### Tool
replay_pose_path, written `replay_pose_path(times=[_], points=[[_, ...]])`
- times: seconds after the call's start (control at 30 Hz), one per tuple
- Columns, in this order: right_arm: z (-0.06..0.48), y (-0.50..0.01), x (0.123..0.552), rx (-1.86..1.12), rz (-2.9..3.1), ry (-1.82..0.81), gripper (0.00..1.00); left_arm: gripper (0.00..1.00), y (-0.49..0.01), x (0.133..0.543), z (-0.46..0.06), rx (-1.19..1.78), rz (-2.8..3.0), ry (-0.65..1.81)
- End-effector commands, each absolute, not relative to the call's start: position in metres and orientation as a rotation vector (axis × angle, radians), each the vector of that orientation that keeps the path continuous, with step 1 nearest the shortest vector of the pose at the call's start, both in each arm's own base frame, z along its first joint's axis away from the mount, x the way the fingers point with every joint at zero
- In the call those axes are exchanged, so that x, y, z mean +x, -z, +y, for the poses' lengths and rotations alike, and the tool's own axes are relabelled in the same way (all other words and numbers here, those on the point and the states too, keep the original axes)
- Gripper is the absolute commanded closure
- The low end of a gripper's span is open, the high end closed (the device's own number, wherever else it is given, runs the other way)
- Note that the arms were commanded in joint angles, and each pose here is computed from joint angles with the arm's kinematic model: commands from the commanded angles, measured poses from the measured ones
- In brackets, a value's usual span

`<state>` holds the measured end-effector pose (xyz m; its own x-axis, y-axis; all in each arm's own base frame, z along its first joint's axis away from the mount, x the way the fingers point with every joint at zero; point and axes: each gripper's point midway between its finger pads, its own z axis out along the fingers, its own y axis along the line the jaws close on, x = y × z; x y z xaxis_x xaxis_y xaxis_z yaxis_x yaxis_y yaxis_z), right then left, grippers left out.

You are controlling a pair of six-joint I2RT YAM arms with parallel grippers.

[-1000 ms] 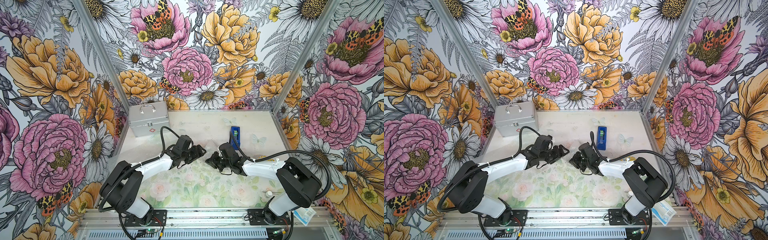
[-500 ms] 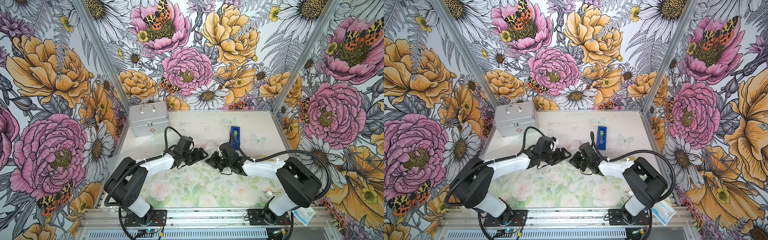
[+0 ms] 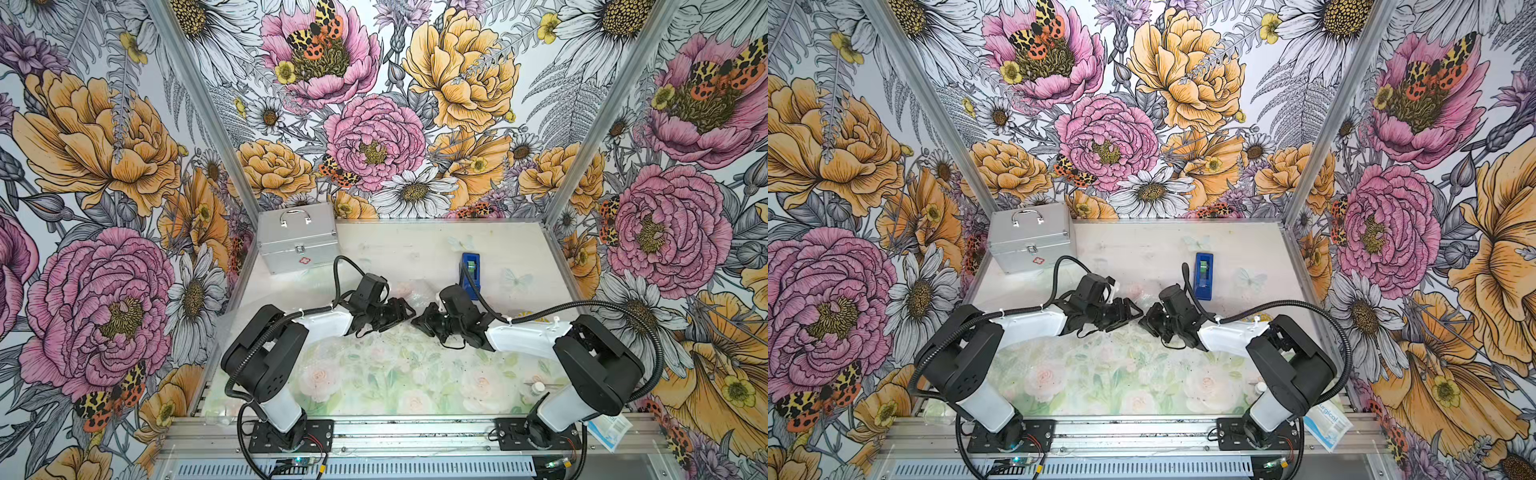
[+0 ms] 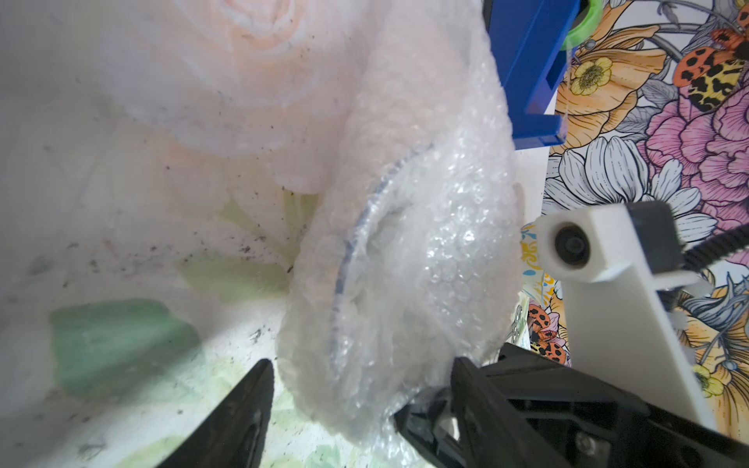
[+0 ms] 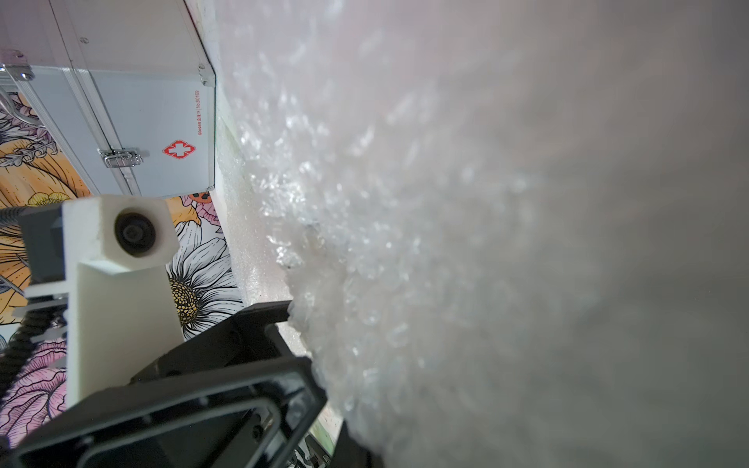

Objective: Wrap bowls in bubble wrap
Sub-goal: Stick the tape on the bubble wrap.

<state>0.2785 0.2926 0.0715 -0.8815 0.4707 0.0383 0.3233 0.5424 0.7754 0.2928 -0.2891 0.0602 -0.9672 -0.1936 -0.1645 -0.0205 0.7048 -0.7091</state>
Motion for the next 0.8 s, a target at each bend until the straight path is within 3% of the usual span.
replay_pose_path(times=[0.0, 0.13, 0.37, 0.43, 0.67, 0.7, 0.77], points=[[0.290, -0.075, 0.278, 0.693, 2.596, -1.263, 1.00, 0.36, -0.064, 0.312, -0.295, -0.185, 2.637, 1.146], [0.288, -0.076, 0.276, 0.693, 2.588, -1.261, 1.00, 0.53, -0.057, 0.322, -0.298, -0.213, 2.652, 1.139], [0.289, -0.083, 0.279, 0.665, 2.569, -1.270, 0.99, 0.62, -0.048, 0.315, -0.302, -0.190, 2.680, 1.111], [0.290, -0.087, 0.278, 0.647, 2.568, -1.262, 0.86, 0.63, -0.047, 0.314, -0.302, -0.186, 2.684, 1.105], [0.290, -0.089, 0.272, 0.605, 2.614, -1.218, 0.72, 0.66, -0.053, 0.316, -0.302, -0.172, 2.670, 1.099], [0.292, -0.093, 0.270, 0.578, 2.621, -1.217, 0.62, 0.66, -0.054, 0.316, -0.302, -0.173, 2.668, 1.093], [0.293, -0.102, 0.267, 0.516, 2.624, -1.183, 0.56, 0.66, -0.054, 0.317, -0.301, -0.168, 2.668, 1.084]])
